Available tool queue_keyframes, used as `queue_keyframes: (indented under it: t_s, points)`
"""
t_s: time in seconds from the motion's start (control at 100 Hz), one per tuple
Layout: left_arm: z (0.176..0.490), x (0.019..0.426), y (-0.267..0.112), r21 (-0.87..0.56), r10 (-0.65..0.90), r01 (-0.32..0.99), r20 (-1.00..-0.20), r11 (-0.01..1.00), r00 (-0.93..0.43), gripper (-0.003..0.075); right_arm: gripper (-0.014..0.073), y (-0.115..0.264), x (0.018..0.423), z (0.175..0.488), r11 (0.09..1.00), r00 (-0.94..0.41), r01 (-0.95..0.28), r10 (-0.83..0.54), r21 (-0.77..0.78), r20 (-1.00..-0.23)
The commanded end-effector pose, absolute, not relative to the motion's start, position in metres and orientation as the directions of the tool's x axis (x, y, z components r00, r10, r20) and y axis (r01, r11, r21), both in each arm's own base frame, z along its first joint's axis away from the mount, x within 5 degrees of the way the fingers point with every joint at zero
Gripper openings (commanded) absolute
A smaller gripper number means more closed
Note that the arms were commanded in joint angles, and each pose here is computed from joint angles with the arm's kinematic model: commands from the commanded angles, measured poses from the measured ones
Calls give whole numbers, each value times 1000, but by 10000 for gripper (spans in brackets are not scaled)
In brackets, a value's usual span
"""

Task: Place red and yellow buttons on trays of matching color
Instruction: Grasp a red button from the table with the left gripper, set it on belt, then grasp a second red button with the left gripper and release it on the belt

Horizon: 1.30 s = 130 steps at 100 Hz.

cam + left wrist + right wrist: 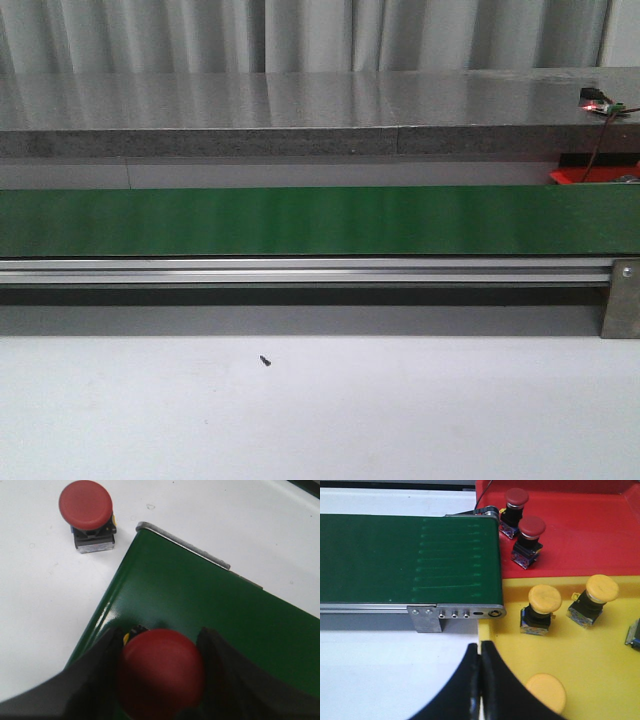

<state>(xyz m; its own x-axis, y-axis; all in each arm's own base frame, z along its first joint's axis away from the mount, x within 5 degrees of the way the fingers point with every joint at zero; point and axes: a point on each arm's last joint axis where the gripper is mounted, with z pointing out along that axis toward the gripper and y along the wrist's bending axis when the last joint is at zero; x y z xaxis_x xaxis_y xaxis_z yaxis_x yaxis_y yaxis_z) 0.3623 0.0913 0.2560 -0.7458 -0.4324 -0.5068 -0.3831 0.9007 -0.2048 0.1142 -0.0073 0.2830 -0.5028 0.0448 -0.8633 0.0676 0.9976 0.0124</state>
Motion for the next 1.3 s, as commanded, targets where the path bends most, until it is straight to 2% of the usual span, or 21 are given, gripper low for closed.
queue_keyframes:
  t_s: [0.0, 0.11, 0.17, 0.33, 0.53, 0.6, 0.75, 1.02, 1.29]
  points:
    - [282, 363, 89, -220, -410, -351, -603, 910, -684, 320, -58, -8, 117, 298, 998, -414, 67, 32, 5, -910]
    - [282, 363, 89, -222, -411, -351, -601, 910, -685, 523, -58, -8, 117, 298, 998, -414, 67, 32, 5, -910]
    - [281, 363, 88, -226, -415, -352, -596, 908, -688, 565, -58, -8, 117, 298, 998, -414, 67, 32, 5, -910]
    - [289, 360, 87, -237, -419, -349, -604, 907, -678, 553, -58, -8, 117, 298, 998, -414, 67, 32, 5, -910]
    - [317, 352, 86, -237, -402, -332, -667, 913, -628, 553, -58, -8, 117, 298, 998, -414, 67, 32, 5, -910]
    - [325, 352, 91, -217, -386, -333, -690, 918, -612, 549, -58, -8, 117, 298, 998, -414, 67, 32, 5, -910]
    - [334, 353, 109, -260, -454, -394, -700, 881, -552, 520, -58, -8, 117, 298, 998, -414, 67, 32, 5, -910]
    - [312, 372, 137, -272, -514, -461, -653, 845, -557, 497, -58, -8, 117, 298, 998, -414, 67, 32, 5, -910]
    - [287, 410, 152, -273, -521, -470, -651, 839, -552, 495, -58, -8, 117, 298, 998, -414, 67, 32, 5, -910]
